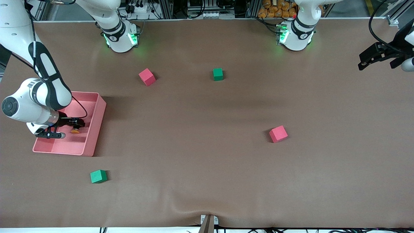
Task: Place and upright button with both arms
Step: 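Lift the button out of the pink tray with the right gripper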
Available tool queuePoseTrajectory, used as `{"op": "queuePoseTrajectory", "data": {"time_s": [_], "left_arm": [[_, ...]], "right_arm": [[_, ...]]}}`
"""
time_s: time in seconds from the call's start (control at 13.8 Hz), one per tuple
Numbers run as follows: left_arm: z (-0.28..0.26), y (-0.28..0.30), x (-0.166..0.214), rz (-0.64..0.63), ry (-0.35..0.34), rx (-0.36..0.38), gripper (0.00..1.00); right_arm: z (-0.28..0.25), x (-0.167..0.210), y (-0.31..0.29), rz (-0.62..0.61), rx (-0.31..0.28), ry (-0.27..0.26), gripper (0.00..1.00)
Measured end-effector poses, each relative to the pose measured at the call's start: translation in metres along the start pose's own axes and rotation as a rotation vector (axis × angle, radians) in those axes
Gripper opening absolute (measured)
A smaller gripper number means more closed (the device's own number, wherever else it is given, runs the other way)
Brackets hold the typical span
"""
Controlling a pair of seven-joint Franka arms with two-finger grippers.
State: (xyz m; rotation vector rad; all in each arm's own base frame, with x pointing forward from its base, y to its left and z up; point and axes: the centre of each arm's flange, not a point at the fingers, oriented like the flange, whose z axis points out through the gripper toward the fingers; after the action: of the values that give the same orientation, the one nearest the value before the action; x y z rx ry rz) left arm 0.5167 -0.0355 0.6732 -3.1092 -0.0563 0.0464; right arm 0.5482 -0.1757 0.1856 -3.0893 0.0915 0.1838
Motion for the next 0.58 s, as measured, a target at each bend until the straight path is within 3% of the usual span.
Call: {"op": "queuePoseTrajectory", "data": {"time_s": [0.14, 0.58], "left_arm": [[-0.0007, 0.0000, 0.0000, 0.000, 0.002, 0.000, 1.00], [-0.0036, -0.0012, 0.0003, -0.002, 0.008, -0.001, 1.00]], "right_arm": [[-0.0009, 0.0004, 0.0001, -0.002, 0.000, 0.002, 0.44], [-0.0091, 0.0070, 0.0002, -0.007, -0.004, 0.019, 0.43]]}}
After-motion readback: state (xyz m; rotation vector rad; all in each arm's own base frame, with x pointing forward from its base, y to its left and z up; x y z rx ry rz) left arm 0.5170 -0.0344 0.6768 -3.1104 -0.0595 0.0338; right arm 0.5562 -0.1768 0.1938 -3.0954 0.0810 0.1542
